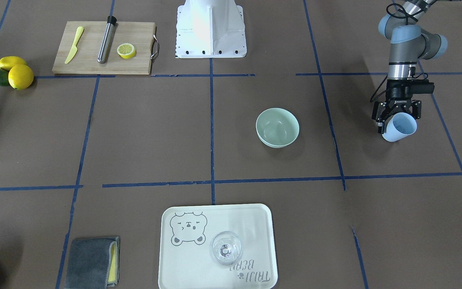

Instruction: Pour ice into bowl

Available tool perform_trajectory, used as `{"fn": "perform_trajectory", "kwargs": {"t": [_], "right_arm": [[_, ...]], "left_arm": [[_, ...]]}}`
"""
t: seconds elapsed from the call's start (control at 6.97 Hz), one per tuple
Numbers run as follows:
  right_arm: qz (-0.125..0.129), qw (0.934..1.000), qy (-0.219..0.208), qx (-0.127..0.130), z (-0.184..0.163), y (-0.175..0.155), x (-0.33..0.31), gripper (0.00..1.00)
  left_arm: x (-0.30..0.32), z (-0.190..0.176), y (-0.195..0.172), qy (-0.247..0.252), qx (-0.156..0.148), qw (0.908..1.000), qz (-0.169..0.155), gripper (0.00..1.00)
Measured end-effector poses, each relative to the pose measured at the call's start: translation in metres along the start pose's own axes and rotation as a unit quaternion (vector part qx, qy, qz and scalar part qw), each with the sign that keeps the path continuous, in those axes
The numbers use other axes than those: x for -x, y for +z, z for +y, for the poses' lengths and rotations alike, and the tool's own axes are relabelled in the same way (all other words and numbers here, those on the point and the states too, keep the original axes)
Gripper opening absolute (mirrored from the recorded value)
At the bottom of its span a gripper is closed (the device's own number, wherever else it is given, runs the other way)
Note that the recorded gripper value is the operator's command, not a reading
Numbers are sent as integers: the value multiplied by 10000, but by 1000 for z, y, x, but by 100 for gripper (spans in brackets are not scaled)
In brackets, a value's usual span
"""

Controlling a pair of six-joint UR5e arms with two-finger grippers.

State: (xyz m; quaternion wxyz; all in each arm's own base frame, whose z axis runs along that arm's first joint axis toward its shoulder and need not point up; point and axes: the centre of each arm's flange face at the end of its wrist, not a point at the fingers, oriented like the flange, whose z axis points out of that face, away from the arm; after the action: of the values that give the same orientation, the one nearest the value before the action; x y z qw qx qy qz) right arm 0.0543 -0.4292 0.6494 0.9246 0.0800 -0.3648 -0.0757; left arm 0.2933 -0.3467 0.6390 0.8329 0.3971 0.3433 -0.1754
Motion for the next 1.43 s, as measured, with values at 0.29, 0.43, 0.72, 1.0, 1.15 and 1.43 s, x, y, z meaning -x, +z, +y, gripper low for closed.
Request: {"fn": "perform_trajectory", "kwargs": {"t": [0.29, 0.43, 0.72, 1.0, 1.15, 1.43], "right_arm": [[0, 10000, -2, -2, 0, 0, 0, 100], [2, 10000, -2, -2, 0, 0, 0, 100], [7, 10000, 2, 2, 0, 0, 0, 100], [8, 10000, 0, 1, 0, 0, 0, 100], [6, 10000, 0, 1, 0, 0, 0, 100], [-1, 10000, 1, 5, 1, 0, 0, 100]], "left_arm": [[0, -1, -1, -39, -23, 10000, 56, 64], [0, -1, -1, -71, -41, 9999, 106, 21], [-1, -2, -3, -82, -59, 9998, 163, 0], [-5, -7, -8, 43, -68, 9997, 242, 0], [-15, -17, -16, 177, -137, 9990, 391, 0], [-49, -43, -37, 442, -334, 9952, 802, 0]]}}
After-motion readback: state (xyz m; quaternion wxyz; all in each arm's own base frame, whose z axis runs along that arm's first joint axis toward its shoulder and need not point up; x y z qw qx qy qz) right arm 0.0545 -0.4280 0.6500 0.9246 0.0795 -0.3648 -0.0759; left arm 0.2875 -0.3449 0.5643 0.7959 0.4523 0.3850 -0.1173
